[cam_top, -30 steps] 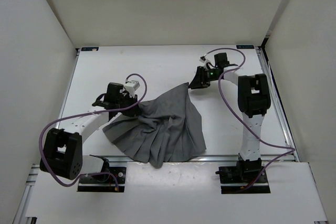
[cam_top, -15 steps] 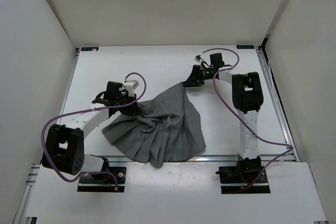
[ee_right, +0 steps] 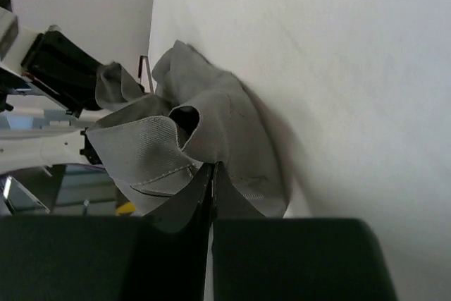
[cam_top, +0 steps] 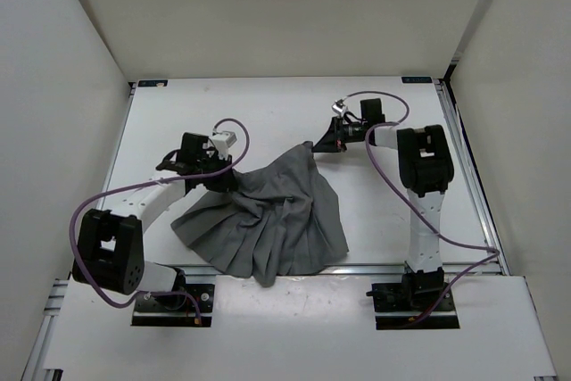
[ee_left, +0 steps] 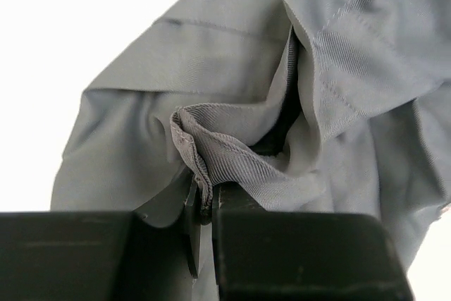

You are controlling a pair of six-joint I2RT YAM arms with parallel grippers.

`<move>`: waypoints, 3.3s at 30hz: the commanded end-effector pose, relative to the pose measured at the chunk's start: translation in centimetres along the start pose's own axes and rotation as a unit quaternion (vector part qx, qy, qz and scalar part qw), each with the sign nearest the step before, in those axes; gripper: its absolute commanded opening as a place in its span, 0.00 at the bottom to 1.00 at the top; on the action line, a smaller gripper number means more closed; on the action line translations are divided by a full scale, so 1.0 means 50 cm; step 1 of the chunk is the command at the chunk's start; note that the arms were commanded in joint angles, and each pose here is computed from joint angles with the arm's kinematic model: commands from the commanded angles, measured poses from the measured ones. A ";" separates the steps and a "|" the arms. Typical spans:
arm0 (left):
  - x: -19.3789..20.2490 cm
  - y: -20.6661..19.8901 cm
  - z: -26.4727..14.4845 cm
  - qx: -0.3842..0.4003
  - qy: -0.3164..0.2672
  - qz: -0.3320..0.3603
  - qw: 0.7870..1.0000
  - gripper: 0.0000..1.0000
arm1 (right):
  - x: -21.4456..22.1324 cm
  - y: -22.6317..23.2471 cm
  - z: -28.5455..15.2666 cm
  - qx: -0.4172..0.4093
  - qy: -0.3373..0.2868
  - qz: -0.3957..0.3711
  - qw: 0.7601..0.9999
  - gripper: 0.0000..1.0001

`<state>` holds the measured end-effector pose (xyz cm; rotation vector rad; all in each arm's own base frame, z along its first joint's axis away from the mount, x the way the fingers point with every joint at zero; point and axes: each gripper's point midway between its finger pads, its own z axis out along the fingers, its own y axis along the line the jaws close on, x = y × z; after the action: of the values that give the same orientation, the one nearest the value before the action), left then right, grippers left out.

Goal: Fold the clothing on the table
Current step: Flatten the skirt out

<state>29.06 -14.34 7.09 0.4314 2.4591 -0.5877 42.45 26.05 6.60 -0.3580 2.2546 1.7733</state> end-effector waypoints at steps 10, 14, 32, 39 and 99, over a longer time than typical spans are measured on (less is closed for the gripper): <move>-0.293 -0.024 -0.143 0.118 -0.207 -0.128 0.963 0.00 | -0.027 0.146 -0.241 0.312 -0.082 -0.071 0.944 0.00; -0.320 -0.031 -0.146 0.151 -0.227 -0.141 0.952 0.00 | -0.038 0.174 -0.296 0.338 -0.115 -0.082 0.930 0.00; -0.229 -0.102 -0.121 0.174 -0.179 -0.160 0.955 0.00 | 0.032 0.305 -0.323 0.369 -0.121 -0.101 0.916 0.00; 0.053 -0.061 -0.066 0.064 -0.056 -0.203 0.976 0.00 | 0.375 0.212 -0.201 0.331 0.057 0.023 0.942 0.00; 0.002 0.141 0.032 -0.059 -0.023 -0.261 0.963 0.00 | 0.390 0.243 -0.061 0.265 0.131 -0.398 0.868 0.60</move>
<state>31.81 -9.27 2.72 -0.2965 2.5825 -0.6436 18.83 22.66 9.63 -1.1927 2.2646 0.6572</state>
